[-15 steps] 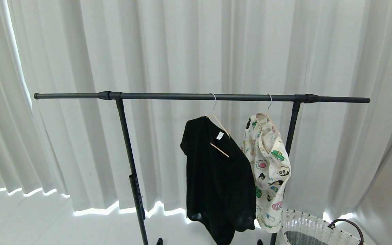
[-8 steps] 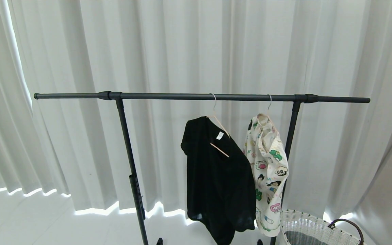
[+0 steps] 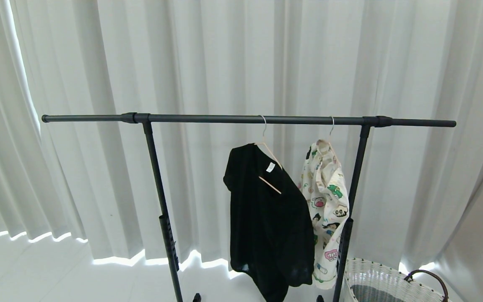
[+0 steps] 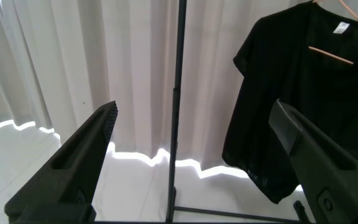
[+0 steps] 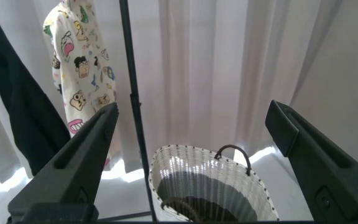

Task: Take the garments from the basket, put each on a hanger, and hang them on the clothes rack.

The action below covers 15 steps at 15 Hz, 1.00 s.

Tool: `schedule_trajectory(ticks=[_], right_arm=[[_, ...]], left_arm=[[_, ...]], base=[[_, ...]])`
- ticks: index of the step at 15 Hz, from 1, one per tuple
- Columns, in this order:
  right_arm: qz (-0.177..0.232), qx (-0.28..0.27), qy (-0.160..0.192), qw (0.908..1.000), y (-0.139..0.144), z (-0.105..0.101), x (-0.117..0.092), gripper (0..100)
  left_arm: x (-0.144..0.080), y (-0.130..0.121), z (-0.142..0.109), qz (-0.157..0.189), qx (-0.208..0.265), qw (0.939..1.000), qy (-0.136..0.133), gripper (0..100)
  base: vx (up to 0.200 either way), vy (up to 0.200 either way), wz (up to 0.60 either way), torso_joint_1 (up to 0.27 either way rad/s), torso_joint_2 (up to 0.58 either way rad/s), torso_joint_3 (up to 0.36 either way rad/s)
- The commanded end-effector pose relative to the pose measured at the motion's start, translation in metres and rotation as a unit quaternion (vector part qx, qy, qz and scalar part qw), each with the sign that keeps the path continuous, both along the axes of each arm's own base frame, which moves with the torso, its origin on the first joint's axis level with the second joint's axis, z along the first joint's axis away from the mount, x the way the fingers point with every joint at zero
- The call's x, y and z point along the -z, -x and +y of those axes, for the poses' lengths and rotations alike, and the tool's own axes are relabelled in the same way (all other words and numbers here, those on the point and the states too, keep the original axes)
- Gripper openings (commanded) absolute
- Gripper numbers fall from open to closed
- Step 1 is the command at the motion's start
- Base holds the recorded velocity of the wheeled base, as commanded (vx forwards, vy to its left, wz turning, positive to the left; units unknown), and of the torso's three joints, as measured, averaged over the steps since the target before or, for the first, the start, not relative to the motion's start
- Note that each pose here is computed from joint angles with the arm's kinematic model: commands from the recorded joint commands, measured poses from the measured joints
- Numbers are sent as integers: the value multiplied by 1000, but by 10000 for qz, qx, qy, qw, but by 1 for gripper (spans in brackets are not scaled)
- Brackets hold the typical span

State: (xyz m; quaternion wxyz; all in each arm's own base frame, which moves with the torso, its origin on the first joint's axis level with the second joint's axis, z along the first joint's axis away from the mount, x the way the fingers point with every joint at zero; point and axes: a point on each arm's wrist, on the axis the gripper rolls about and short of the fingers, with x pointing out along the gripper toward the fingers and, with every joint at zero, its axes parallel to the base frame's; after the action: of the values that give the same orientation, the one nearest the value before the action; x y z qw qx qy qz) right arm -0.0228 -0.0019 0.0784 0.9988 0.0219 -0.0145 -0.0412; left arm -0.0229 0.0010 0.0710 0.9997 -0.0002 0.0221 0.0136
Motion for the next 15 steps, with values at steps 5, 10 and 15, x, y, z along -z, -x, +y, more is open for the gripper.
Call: schedule_trajectory(ticks=[5,10,15], right_arm=[[-2,-1,-1,10000,0,0,0,100],[-2,-1,-1,10000,0,0,0,100],[-2,-1,-1,10000,0,0,0,100]], left_arm=[[0,0,0,1,-2,10000,1,100],[0,0,0,-7,-2,10000,9,100],[0,0,0,1,-2,10000,1,100]], base=[[0,0,0,0,0,0],[0,0,0,0,0,0],[0,0,0,0,0,0]])
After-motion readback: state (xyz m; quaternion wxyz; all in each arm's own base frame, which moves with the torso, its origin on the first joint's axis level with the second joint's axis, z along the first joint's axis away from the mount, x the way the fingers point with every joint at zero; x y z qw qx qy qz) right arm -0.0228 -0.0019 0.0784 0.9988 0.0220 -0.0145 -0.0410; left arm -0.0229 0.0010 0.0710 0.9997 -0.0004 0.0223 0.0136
